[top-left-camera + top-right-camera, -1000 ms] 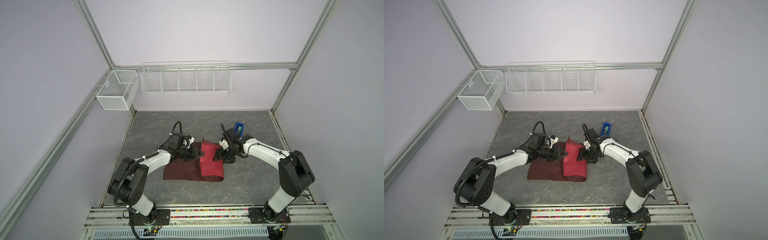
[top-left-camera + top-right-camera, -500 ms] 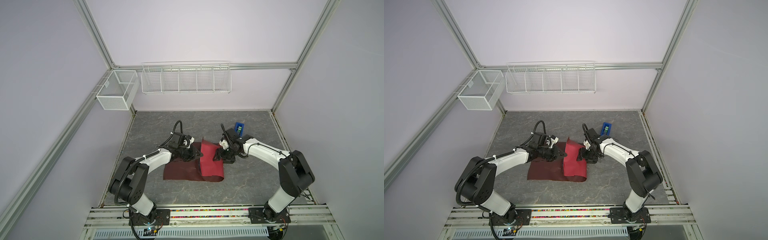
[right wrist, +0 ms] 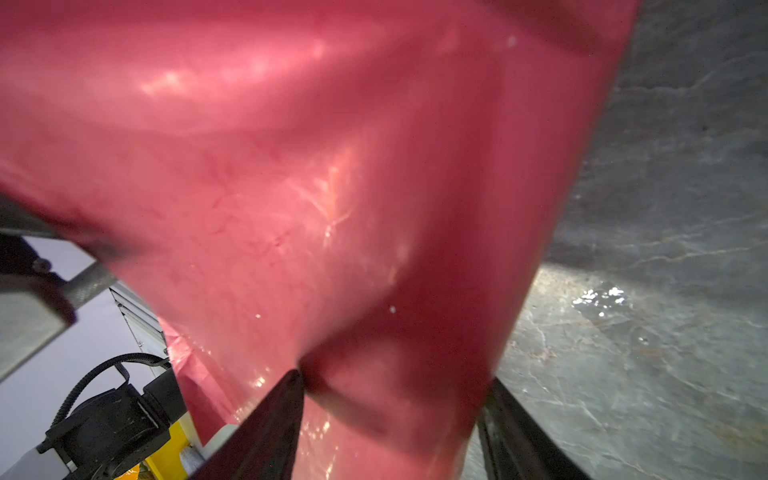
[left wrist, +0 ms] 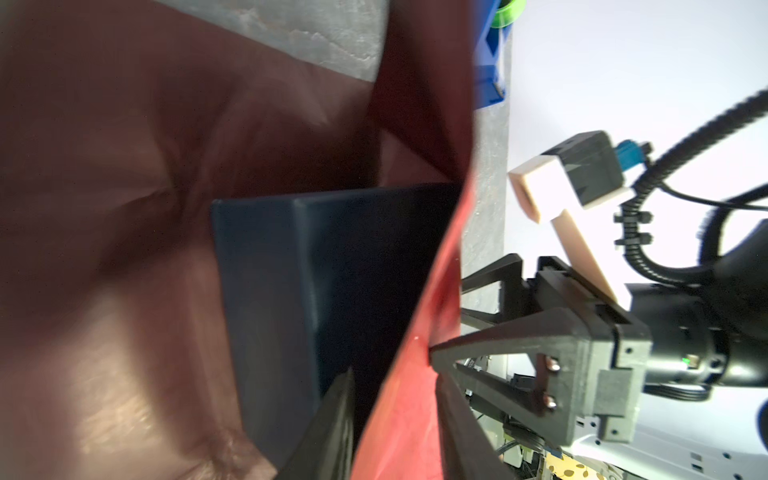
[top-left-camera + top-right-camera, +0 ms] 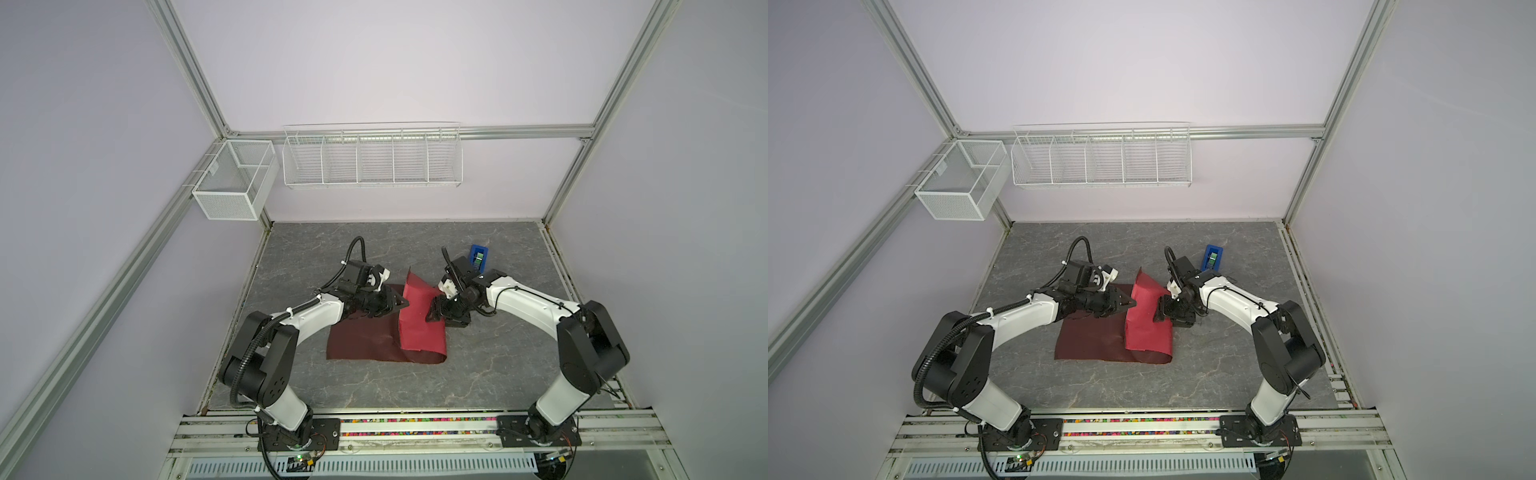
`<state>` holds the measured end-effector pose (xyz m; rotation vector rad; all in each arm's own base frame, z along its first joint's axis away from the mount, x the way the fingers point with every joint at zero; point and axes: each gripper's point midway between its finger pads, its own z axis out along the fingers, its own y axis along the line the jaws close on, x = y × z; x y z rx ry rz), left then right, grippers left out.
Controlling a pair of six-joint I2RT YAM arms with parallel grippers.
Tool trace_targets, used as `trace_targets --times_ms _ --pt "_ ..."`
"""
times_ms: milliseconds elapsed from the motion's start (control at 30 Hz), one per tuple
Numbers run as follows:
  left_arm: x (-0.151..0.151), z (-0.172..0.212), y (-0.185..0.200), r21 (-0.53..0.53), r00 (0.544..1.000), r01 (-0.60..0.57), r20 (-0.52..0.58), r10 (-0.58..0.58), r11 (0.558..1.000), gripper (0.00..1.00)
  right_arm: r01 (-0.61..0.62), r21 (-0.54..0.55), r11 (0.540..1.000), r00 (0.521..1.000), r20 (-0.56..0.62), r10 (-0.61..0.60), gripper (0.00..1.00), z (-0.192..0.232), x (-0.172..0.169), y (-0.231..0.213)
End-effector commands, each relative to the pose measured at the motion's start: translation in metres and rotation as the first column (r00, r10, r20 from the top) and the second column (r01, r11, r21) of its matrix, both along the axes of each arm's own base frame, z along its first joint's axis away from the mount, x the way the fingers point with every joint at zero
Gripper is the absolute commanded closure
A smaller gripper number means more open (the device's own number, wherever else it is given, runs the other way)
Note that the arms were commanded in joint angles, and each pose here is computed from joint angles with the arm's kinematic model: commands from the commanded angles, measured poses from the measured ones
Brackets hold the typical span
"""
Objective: Wrap the gift box in paper
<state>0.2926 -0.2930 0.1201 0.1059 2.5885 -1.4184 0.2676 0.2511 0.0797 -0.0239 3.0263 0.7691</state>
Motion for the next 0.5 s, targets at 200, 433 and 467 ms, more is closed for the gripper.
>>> trace_targets --times_ms 200,433,467 --pt "-0.004 0.001 0.002 -0.011 1.0 0.01 0.007 -0.01 1.0 0.75 0.002 0.019 1.0 1.0 0.01 -0.002 0.32 0.01 -0.003 0.001" --pt "-0.008 -0.011 0.007 0.042 1.0 0.011 -0.017 -0.01 0.999 0.91 0.002 0.017 1.0 1.0 0.018 -0.003 0.32 0.014 -0.002 0.001" --pt "-0.008 -0.009 0.008 0.049 1.0 0.008 -0.011 -0.007 0.999 0.93 0.005 0.016 1.0 1.0 0.024 -0.005 0.32 0.016 -0.002 0.0"
